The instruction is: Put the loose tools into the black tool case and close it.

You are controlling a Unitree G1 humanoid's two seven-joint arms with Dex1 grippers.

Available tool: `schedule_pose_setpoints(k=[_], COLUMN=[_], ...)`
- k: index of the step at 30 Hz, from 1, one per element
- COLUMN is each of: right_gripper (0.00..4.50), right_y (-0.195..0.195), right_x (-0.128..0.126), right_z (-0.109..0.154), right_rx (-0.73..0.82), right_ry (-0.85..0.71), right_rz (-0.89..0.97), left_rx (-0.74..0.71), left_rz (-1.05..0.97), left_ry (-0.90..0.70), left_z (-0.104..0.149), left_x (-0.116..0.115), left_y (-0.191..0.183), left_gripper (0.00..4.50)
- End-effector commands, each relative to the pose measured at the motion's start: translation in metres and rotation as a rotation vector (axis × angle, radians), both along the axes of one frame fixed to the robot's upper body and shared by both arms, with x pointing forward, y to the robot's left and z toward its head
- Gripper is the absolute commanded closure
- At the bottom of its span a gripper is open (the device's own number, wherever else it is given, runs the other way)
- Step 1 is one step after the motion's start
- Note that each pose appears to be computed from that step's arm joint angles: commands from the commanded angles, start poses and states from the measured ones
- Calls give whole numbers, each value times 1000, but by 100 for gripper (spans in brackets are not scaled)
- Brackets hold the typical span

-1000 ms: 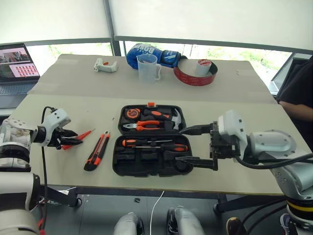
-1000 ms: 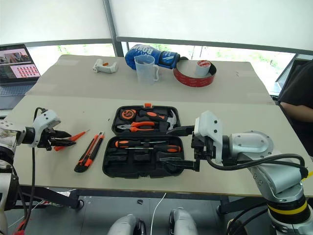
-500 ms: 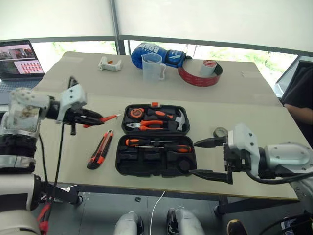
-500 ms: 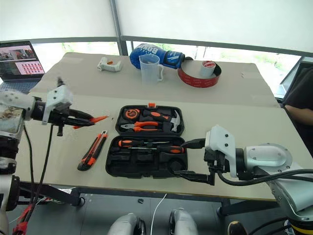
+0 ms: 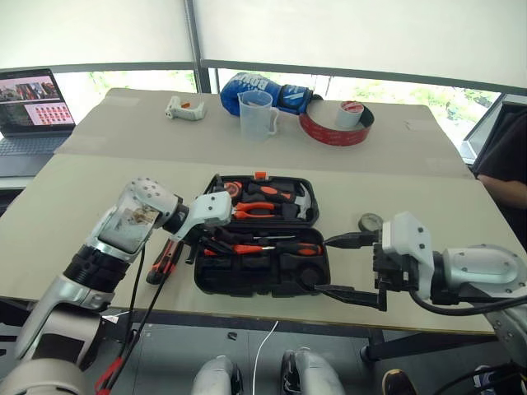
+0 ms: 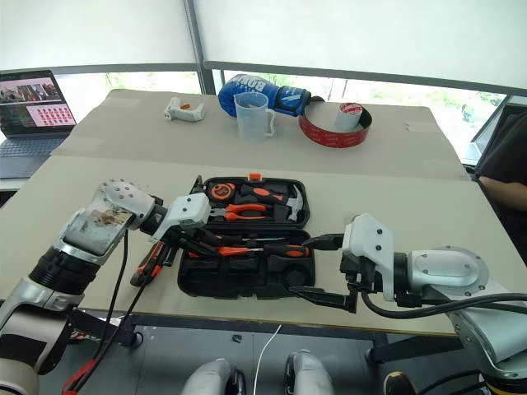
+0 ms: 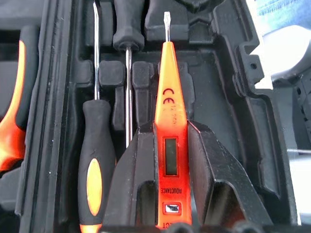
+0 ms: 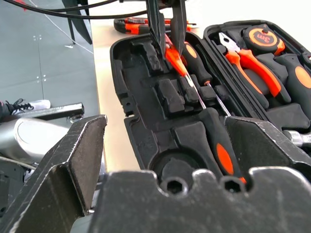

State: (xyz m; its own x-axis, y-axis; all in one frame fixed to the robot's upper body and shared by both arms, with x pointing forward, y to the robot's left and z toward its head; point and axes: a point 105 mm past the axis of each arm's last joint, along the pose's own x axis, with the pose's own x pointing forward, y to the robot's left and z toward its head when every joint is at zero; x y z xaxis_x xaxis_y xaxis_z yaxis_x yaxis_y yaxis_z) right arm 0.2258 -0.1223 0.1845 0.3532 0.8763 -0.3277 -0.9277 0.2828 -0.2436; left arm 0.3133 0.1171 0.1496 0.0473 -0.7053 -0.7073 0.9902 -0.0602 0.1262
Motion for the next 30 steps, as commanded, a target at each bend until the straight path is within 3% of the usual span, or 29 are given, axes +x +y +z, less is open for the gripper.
schedule_pose_setpoints(k=[1,17,18,21,22,29,30], right_gripper=[0,0,0,0,0,0,0], right_y=[1,0,0,1,1,-1,-1], right_x=[1,1,1,-1,-1,-1,-1], right_z=[8,7,6,5,4,1,1], right_rx=[12,20,19,19,19,20,21], right_ry=[-61,-71,-70,-63,-59,-46,-45], right_rz=[-12,-47,-48,-47,-45,-51,-52], left_rx=[59,88,77,17,-13,-269,-321], left_rz=[12,26,16,13,21,48,69], left_ry=[10,46,51,68,68,125,116], left_z=[-7,-18,-16,-3,4,46,48], left_x=[2,11,10,7,6,-4,-2], left_y=[3,0,-2,-2,1,19,21], left_gripper=[409,409,309,221,154,152,179])
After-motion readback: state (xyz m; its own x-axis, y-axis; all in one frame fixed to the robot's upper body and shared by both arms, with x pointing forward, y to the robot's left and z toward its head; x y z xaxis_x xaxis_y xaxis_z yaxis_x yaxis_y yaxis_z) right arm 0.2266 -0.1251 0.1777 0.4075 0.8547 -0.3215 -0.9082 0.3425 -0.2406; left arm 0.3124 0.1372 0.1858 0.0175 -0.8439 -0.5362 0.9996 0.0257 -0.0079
